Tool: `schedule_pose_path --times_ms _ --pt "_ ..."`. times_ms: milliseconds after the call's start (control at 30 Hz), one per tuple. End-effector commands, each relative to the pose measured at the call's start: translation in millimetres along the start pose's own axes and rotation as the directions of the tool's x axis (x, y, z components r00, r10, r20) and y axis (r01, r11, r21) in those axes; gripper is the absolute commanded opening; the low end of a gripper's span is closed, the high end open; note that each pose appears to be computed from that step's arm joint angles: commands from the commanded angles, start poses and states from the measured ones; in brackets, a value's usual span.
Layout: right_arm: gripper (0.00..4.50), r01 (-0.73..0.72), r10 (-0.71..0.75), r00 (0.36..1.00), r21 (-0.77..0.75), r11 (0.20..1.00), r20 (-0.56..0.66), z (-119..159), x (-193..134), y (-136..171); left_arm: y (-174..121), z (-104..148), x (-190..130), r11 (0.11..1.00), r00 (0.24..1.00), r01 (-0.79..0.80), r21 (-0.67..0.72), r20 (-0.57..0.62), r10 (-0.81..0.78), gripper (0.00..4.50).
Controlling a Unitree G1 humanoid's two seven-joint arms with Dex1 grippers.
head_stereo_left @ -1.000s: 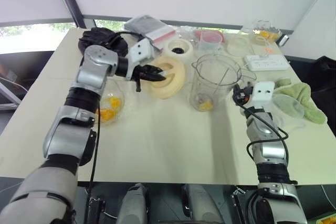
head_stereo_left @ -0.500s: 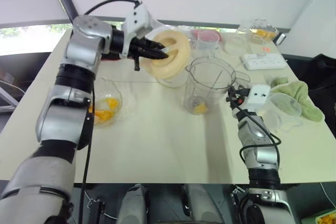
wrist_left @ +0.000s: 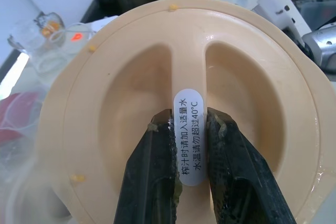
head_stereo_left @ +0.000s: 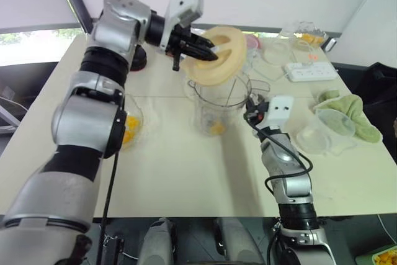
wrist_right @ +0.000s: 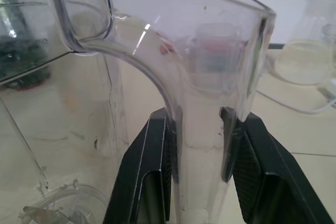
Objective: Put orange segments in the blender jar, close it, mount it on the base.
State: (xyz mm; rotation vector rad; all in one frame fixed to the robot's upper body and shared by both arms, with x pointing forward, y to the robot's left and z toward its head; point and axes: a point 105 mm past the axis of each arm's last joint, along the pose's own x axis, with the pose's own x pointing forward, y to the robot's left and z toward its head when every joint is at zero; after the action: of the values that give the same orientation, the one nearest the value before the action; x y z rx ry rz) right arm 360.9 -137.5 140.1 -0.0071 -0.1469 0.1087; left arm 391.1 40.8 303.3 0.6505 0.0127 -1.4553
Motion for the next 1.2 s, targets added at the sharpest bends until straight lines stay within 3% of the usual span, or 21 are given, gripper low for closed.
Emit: schedule_pose_path --times_ms 33,400,600,867,1200 --pt "1.10 -0.026 0.028 0.997 -0.038 0.999 0.065 19 1 10 2 22 2 0.997 1.000 0.014 0.076 -0.001 -0.014 0.24" --pt "1.10 0.028 -0.035 0.993 -0.067 0.997 -0.109 -18 -2 1 -7 11 14 0.995 0.995 0.091 0.040 -0.045 -0.089 0.24" --pt "1.10 0.027 -0.037 0.993 -0.090 0.996 -0.113 -18 -2 -1 -15 7 13 0.987 0.986 0.156 -0.036 -0.059 -0.158 0.24" --pt "1.10 0.031 -0.045 0.992 -0.116 0.993 -0.117 -19 -5 -6 -25 -19 18 0.977 0.957 0.213 0.007 -0.201 -0.207 0.24" --pt "1.10 0.063 -0.076 0.991 -0.121 0.991 -0.111 -17 -11 -12 -32 -36 38 0.960 0.938 0.261 0.105 -0.261 -0.227 0.24"
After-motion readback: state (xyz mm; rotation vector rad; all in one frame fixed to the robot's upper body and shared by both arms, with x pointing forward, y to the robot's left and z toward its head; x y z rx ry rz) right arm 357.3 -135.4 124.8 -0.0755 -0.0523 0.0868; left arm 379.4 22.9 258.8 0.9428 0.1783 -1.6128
